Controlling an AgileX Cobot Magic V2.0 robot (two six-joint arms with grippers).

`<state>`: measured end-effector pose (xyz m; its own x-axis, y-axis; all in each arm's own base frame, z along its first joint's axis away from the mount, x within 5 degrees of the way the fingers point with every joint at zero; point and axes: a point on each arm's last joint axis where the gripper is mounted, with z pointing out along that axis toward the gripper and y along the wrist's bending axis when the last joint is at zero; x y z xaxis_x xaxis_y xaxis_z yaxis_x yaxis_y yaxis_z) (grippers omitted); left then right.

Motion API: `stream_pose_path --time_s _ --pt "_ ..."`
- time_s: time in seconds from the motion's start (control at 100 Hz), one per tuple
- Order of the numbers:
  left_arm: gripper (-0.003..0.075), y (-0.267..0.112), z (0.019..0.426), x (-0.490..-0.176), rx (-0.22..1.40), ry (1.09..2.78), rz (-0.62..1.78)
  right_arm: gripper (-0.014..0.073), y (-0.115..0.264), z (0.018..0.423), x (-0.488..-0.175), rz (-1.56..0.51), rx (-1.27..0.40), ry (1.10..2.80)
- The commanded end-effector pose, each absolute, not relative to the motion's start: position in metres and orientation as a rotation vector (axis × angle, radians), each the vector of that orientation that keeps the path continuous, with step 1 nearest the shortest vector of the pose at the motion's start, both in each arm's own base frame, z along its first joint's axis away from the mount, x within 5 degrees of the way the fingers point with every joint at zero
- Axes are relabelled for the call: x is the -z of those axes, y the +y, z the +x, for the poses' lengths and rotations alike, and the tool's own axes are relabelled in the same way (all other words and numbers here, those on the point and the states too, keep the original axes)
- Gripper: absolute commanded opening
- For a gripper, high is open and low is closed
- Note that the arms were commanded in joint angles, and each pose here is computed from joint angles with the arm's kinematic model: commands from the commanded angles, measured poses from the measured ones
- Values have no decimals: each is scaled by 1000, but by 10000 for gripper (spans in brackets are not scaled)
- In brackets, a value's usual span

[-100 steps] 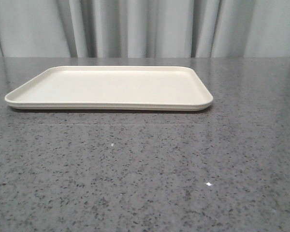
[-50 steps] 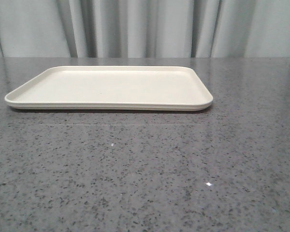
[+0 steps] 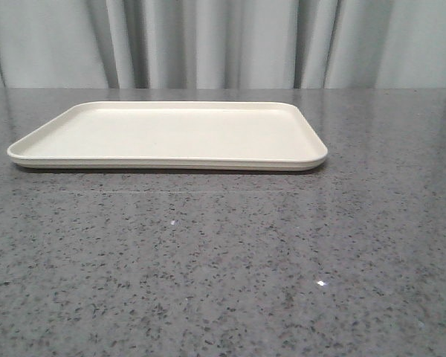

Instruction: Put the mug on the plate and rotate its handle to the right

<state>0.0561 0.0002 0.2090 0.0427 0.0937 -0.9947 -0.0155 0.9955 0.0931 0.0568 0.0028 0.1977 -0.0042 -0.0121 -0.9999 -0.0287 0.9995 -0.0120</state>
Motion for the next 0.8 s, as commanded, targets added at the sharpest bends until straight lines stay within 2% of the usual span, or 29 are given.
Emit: stream_pose_path --time_s 0.0,0.35,0.79 --pt "-20 2 53 -215 -104 1428 35 -66 -1 55 -206 -3 22 1479" --pt "-20 5 52 -223 -125 1335 11 -66 -1 55 -206 -3 22 1479" --pt "-20 5 51 -225 -130 1311 3 -66 -1 55 -207 3 27 1465"
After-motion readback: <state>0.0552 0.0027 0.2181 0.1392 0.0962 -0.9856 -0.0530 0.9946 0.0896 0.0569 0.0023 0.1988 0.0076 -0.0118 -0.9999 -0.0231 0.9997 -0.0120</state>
